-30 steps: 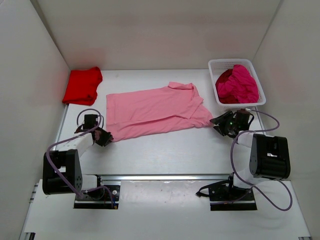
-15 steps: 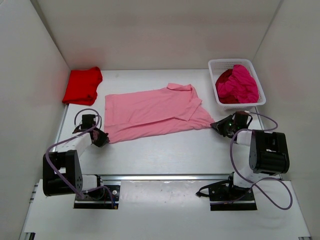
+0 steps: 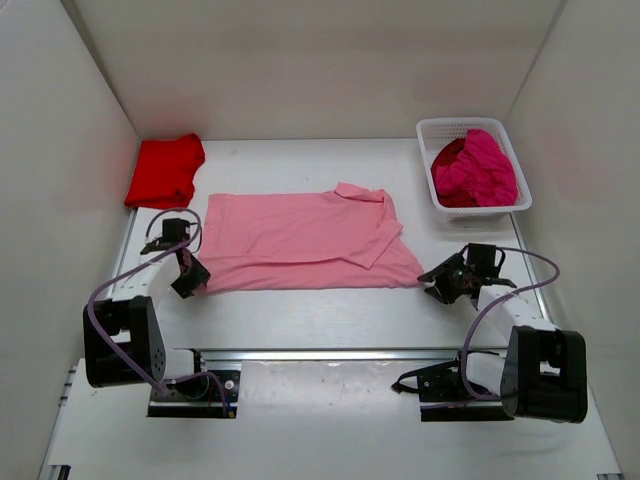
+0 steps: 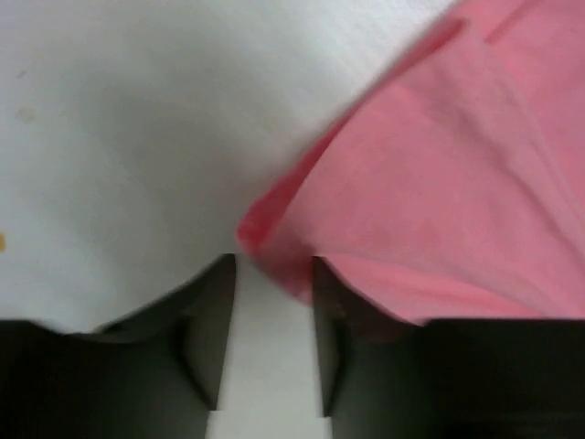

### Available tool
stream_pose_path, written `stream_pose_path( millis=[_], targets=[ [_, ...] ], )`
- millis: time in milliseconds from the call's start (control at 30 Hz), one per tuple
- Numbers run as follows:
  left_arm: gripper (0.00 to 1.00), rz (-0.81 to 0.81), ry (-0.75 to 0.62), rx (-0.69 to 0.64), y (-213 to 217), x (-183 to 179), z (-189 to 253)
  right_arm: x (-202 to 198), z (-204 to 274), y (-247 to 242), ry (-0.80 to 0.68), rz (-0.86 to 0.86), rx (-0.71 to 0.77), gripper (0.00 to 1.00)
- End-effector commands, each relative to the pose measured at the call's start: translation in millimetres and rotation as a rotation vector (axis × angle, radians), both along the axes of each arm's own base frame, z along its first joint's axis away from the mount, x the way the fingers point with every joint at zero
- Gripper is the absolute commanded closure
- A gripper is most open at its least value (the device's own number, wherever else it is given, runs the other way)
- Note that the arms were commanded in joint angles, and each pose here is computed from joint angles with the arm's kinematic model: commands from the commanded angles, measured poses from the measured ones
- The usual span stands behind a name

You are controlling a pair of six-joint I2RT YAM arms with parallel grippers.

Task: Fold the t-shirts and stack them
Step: Fold the flattened tshirt in 1/3 of the way

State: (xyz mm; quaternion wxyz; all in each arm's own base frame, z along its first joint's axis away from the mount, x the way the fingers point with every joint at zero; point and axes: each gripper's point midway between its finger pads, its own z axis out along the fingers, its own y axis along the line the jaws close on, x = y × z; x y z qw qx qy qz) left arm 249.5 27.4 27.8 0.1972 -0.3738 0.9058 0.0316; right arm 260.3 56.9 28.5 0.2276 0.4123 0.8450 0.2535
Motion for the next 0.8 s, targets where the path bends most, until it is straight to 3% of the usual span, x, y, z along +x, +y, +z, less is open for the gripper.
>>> stream_pose_path(
  millis=[0, 33, 67, 100, 167, 267, 333, 367, 400, 433, 467, 500, 533, 567, 633, 667, 767],
  targets=[
    [0.45, 0.003, 0.103, 0.084, 16, -23, 0, -26, -12, -13, 0.107, -0.04, -0.07, 0.6],
    [0.27, -0.001, 0.078, 0.082, 15, -15, 7, -30, -13, -13, 0.124, -0.037, -0.072, 0.44],
    [0.17, 0.002, 0.068, 0.07, 14, -9, 12, -28, -11, -16, 0.104, -0.034, -0.086, 0.38],
    [0.14, -0.012, 0.07, 0.057, 9, -8, 14, -27, -7, -18, 0.099, -0.031, -0.099, 0.37],
    [0.07, -0.048, 0.006, 0.071, 2, 17, 39, -21, 4, -27, 0.075, -0.02, -0.161, 0.37],
    [0.05, -0.134, -0.068, 0.127, -16, 44, 77, -7, 31, -31, 0.023, 0.041, -0.253, 0.4],
    [0.06, -0.183, -0.11, 0.157, -27, 53, 97, 10, 59, -24, -0.048, 0.095, -0.28, 0.5],
    [0.1, -0.187, -0.131, 0.151, -31, 58, 104, 14, 64, -19, -0.069, 0.124, -0.272, 0.52],
    [0.18, -0.208, -0.145, 0.129, -39, 59, 105, 22, 70, -10, -0.09, 0.164, -0.261, 0.6],
    [0.27, -0.239, -0.174, 0.087, -50, 63, 110, 34, 80, -1, -0.119, 0.204, -0.254, 0.78],
    [0.56, -0.252, -0.175, 0.061, -55, 61, 105, 41, 83, -1, -0.129, 0.208, -0.249, 0.85],
    [0.77, -0.286, -0.19, -0.001, -70, 63, 98, 53, 87, 9, -0.14, 0.251, -0.262, 0.93],
    [0.83, -0.315, -0.205, -0.067, -83, 65, 90, 68, 94, 18, -0.16, 0.292, -0.276, 1.0],
    [0.92, -0.325, -0.23, -0.118, -91, 72, 87, 74, 87, 26, -0.142, 0.33, -0.297, 1.0],
    [0.95, -0.321, -0.226, -0.166, -98, 74, 74, 110, 110, 35, -0.216, 0.34, -0.368, 1.0],
    [0.95, -0.324, -0.214, -0.185, -101, 76, 67, 119, 98, 40, -0.189, 0.362, -0.388, 0.99],
    [0.92, -0.312, -0.235, -0.185, -101, 95, 73, 161, 95, 43, -0.187, 0.375, -0.462, 0.86]
  ],
)
